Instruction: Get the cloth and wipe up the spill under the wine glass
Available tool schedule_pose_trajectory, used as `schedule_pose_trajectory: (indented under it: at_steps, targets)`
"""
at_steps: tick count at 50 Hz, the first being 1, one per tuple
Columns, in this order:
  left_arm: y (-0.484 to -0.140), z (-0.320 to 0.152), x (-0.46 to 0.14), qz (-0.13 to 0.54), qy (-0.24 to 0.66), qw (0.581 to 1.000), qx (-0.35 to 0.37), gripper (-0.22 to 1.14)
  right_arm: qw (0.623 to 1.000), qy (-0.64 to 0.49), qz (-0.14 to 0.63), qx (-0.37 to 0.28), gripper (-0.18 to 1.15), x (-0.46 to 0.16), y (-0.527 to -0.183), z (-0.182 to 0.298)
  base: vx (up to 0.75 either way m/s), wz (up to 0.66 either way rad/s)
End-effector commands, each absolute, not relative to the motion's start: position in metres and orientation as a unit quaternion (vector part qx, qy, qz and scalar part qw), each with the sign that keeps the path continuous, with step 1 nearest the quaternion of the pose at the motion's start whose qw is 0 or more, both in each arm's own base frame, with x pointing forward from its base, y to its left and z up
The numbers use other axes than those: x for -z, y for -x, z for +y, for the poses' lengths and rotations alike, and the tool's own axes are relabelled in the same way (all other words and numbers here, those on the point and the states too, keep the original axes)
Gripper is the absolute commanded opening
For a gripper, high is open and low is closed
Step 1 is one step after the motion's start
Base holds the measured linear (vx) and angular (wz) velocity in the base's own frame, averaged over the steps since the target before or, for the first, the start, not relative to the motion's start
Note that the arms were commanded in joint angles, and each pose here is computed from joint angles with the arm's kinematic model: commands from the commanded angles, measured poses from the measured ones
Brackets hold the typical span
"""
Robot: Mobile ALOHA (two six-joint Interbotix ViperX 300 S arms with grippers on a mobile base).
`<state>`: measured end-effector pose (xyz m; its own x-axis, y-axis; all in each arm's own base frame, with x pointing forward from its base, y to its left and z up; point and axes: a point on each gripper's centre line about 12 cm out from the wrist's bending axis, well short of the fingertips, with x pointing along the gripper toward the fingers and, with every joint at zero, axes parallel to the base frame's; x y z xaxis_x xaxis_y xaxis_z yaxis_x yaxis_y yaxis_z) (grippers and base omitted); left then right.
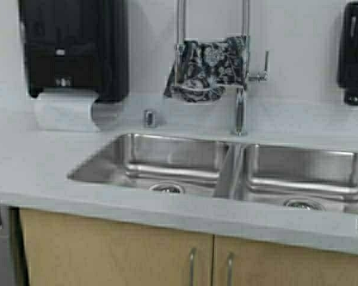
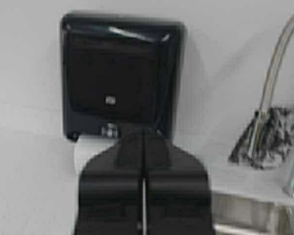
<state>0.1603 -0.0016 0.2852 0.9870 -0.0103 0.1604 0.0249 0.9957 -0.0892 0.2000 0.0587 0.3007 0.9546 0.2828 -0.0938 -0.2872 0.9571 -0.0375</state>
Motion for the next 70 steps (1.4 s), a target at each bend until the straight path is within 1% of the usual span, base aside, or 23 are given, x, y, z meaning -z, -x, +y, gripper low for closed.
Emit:
schedule_pose_trajectory:
  at_steps: [1, 11, 19, 24, 31, 37, 44, 54, 66, 70]
  targets:
    - [-0.158, -0.002, -0.290, -0.088, 0.046, 0.995, 0.010, 0.02, 0.981, 0.013, 0.051, -0.187, 0.05, -0.317, -0.217, 0.085, 0.26, 0.00]
    - [-0.158, -0.002, -0.291, -0.091, 0.048, 0.995, 0.010, 0.02, 0.972, 0.003, 0.080, -0.221, 0.05, -0.316, -0.254, 0.121, 0.23, -0.02]
    - [-0.156, -0.002, -0.292, -0.095, 0.049, 0.994, 0.010, 0.02, 0.966, 0.007, 0.095, -0.239, 0.05, -0.291, -0.287, 0.148, 0.20, -0.02]
    - [-0.156, -0.001, -0.291, -0.095, 0.049, 0.994, 0.009, 0.02, 0.961, 0.008, 0.102, -0.256, 0.05, -0.268, -0.297, 0.164, 0.18, 0.00]
    - [-0.156, -0.001, -0.291, -0.095, 0.049, 0.994, 0.009, 0.02, 0.957, 0.009, 0.114, -0.265, 0.07, -0.235, -0.307, 0.175, 0.18, 0.01]
    - [-0.156, -0.001, -0.291, -0.095, 0.049, 0.994, 0.009, 0.02, 0.956, 0.007, 0.117, -0.269, 0.12, -0.210, -0.315, 0.181, 0.17, 0.02]
    - [-0.156, -0.001, -0.289, -0.092, 0.049, 0.994, 0.009, 0.02, 0.954, 0.005, 0.126, -0.273, 0.25, -0.181, -0.322, 0.187, 0.15, 0.01]
    - [-0.155, -0.001, -0.290, -0.094, 0.049, 0.994, 0.009, 0.02, 0.949, 0.003, 0.131, -0.285, 0.50, -0.152, -0.324, 0.197, 0.15, 0.02]
    - [-0.153, -0.002, -0.291, -0.100, 0.049, 0.994, 0.010, 0.02, 0.946, -0.034, 0.148, -0.285, 0.89, -0.124, -0.329, 0.204, 0.13, 0.02]
    - [-0.153, -0.001, -0.291, -0.100, 0.049, 0.994, 0.010, 0.02, 0.946, -0.056, 0.147, -0.283, 0.97, -0.119, -0.332, 0.205, 0.12, 0.02]
